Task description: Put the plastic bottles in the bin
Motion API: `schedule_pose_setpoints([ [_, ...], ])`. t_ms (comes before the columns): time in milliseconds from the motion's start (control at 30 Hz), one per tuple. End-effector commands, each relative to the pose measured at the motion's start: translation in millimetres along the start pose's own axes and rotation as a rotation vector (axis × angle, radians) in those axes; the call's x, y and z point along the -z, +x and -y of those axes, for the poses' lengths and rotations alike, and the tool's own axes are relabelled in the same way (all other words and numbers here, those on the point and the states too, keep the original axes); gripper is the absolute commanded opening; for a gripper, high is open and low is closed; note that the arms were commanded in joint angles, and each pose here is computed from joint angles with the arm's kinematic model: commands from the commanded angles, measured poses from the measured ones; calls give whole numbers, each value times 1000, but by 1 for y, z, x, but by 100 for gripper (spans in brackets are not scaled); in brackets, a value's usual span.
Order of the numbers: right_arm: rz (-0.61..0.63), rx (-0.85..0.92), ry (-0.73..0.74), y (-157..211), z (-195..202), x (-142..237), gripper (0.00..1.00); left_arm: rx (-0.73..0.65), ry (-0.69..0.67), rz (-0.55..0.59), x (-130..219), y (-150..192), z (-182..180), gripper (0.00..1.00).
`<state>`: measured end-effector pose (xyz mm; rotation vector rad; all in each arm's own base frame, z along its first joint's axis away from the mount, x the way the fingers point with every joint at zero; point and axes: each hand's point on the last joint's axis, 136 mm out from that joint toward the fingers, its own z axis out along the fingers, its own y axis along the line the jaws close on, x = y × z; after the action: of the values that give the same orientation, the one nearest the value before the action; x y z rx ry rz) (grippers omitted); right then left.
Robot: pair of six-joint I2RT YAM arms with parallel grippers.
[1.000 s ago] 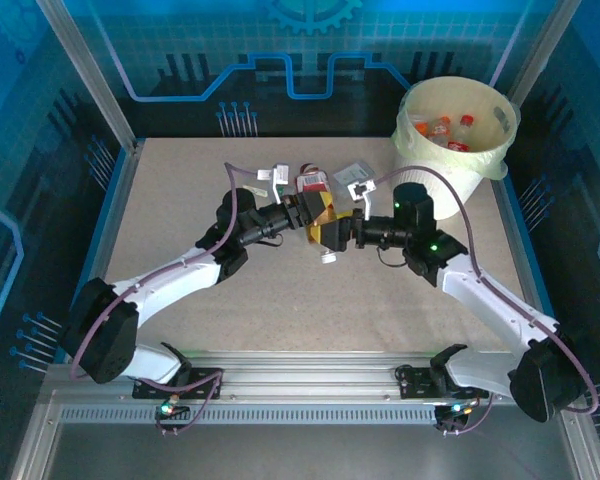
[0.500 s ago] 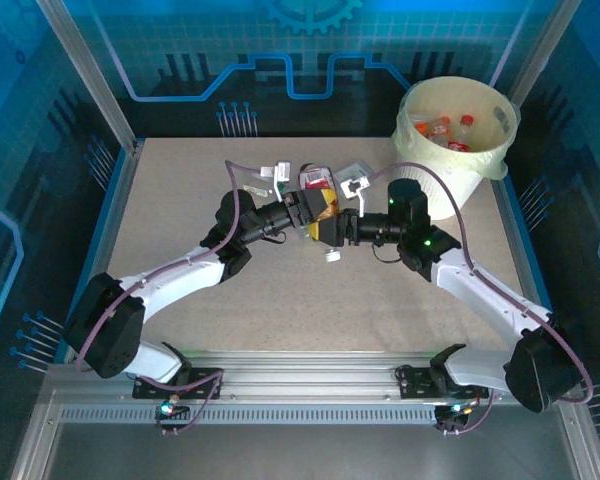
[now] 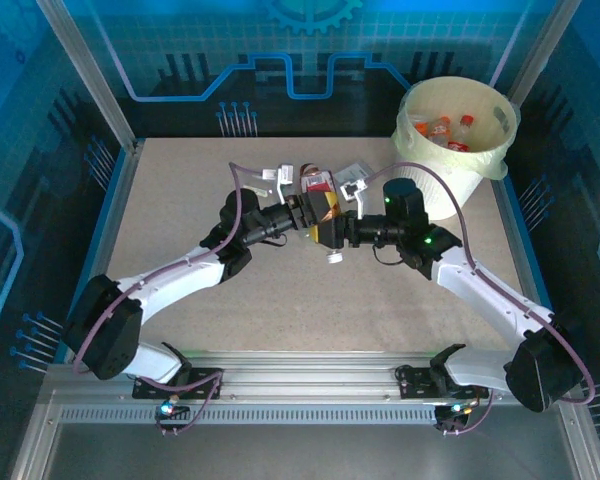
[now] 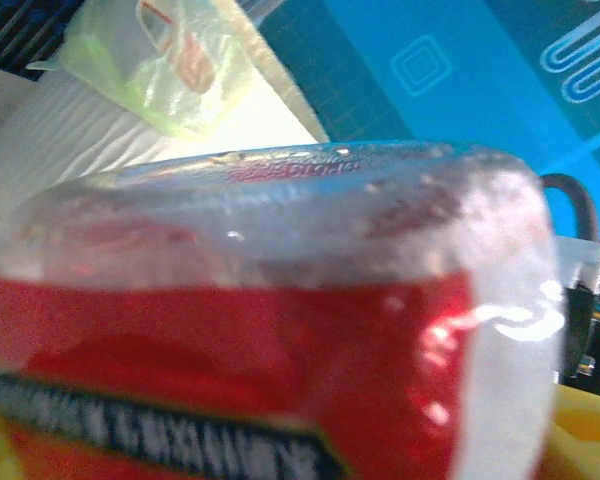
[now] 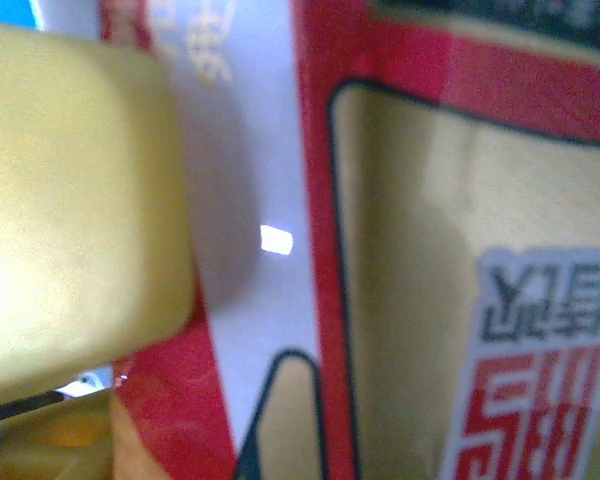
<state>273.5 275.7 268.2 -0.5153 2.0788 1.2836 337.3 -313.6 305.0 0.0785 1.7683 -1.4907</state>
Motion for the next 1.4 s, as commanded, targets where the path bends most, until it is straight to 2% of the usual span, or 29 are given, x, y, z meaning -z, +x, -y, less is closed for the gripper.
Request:
schedule_pose_setpoints([
  [0, 17, 21, 130, -6, 16, 5, 44, -85, -103, 60, 8, -19, -1, 83],
  [233, 12, 28, 247, -9, 31, 15, 43, -133, -135, 92, 26, -29, 12, 99],
  [400, 62, 12, 357, -28, 41, 35, 41, -150, -189, 121, 44, -36, 17, 99],
  [600, 206, -51, 479, -66, 59, 76, 42, -130, -419, 187, 78, -43, -16, 99],
  [733, 300, -107, 538, -91, 76, 109, 41, -73, -507, 210, 100, -41, -37, 99],
  [867, 389, -162, 561, -118, 91, 141, 41, 1, -565, 220, 121, -36, -56, 99],
  [1167, 566, -206, 636, -183, 122, 201, 42, 44, -648, 217, 161, -15, -85, 99],
  [1367, 611, -201, 789, -211, 157, 236, 43, 41, -689, 213, 179, -8, -88, 99],
])
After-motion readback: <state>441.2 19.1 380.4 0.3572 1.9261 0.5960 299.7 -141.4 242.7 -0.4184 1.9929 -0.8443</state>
